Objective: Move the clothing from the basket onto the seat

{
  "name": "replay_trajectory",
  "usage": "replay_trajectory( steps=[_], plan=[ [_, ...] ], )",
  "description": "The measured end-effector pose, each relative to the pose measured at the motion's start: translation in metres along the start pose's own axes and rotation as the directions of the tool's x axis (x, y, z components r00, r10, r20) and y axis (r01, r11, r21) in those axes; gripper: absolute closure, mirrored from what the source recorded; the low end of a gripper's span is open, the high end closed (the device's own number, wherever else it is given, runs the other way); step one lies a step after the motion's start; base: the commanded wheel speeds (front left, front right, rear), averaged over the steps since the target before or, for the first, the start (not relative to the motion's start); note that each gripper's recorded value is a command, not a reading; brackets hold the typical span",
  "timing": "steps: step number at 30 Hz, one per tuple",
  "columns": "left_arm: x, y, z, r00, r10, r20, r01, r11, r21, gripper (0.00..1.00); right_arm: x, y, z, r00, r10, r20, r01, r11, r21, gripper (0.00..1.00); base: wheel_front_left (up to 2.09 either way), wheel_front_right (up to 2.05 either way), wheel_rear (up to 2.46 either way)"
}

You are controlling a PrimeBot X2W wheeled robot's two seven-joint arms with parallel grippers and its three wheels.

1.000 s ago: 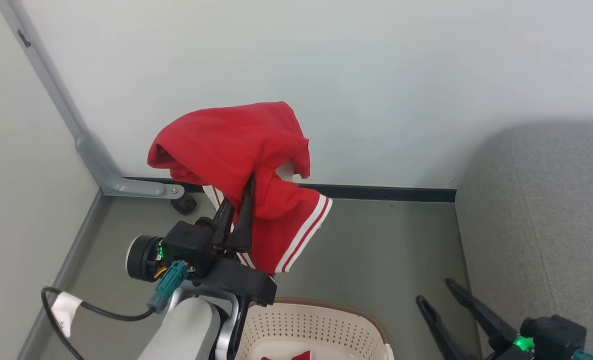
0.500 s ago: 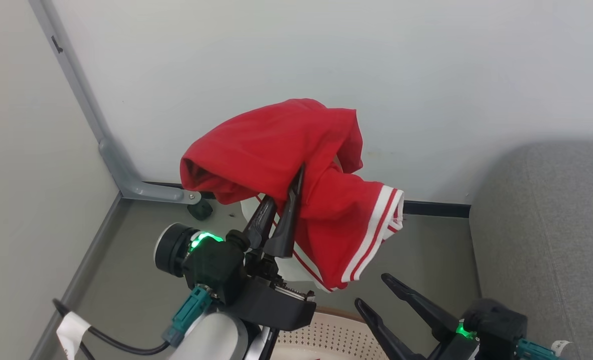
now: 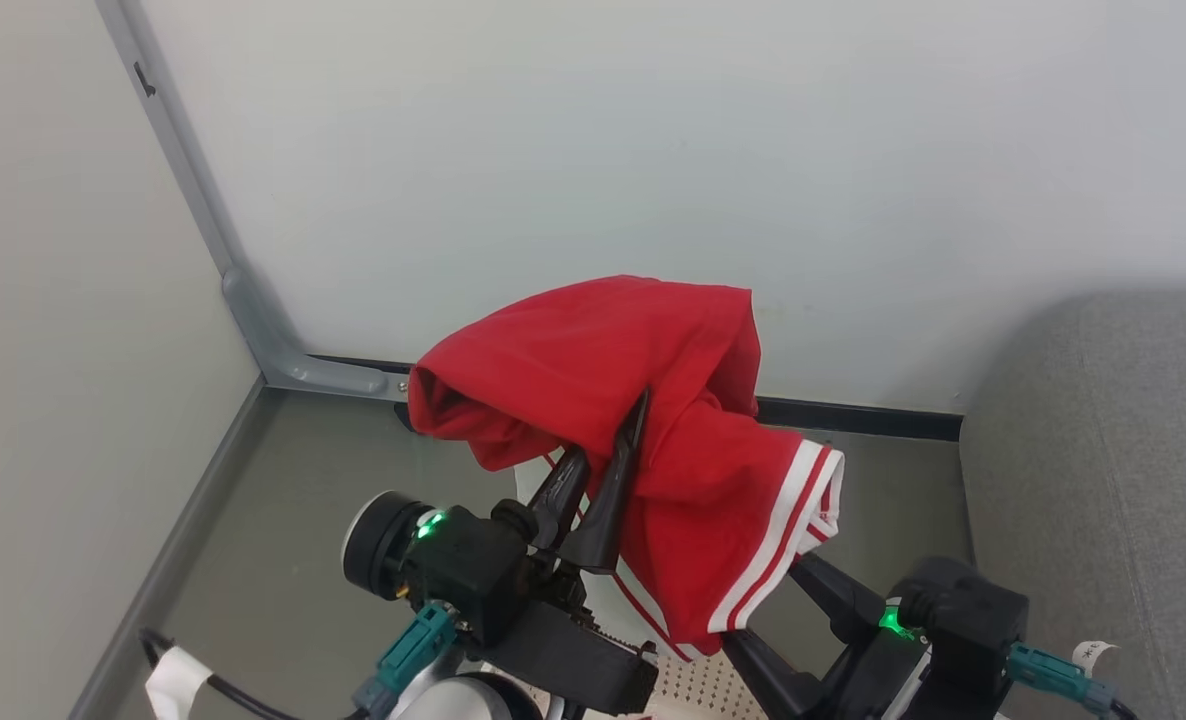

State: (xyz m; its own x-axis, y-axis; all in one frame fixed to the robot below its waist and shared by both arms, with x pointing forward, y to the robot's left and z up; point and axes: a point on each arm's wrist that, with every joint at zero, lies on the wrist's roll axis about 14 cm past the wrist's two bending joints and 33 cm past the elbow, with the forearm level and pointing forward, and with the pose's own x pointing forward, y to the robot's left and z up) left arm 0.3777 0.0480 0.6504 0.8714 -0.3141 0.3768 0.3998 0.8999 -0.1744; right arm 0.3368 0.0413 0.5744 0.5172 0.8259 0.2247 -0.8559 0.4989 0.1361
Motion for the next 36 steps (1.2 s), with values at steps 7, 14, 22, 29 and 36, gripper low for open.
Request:
replay_trajectory(
  steps=[7, 14, 22, 29, 36],
  plan=[
    [-0.002, 0.0, -0.001, 1.0, 0.001, -0.025, -0.001, 1.0, -0.003, 1.0, 0.009, 0.007, 0.001, 1.0, 0.029, 0.006, -0.029, 1.0, -0.001, 1.0, 0.0, 0.0, 0.0],
    [-0.003, -0.001, -0.001, 0.999, 0.001, -0.043, -0.002, 1.0, -0.007, 1.0, 0.013, 0.007, 0.003, 0.999, 0.035, 0.012, -0.035, 0.999, -0.005, 1.0, 0.0, 0.0, 0.0],
    [-0.005, -0.001, -0.002, 0.998, 0.005, -0.056, -0.006, 1.0, -0.018, 1.0, 0.012, 0.0, 0.011, 0.999, 0.014, 0.033, -0.014, 1.0, -0.009, 1.0, 0.0, 0.0, 0.0],
    [-0.016, -0.001, -0.016, 0.995, 0.021, -0.101, -0.026, 0.999, -0.041, 0.54, 0.009, -0.023, 0.027, 0.996, -0.056, 0.074, 0.058, 0.998, -0.027, 1.0, 0.0, 0.0, 0.0],
    [-0.025, -0.006, -0.028, 0.99, 0.019, -0.142, -0.026, 0.999, -0.046, 0.0, 0.0, -0.057, 0.042, 0.982, -0.156, 0.105, 0.162, 0.986, -0.051, 1.0, 0.0, 0.0, 0.0]
  ],
)
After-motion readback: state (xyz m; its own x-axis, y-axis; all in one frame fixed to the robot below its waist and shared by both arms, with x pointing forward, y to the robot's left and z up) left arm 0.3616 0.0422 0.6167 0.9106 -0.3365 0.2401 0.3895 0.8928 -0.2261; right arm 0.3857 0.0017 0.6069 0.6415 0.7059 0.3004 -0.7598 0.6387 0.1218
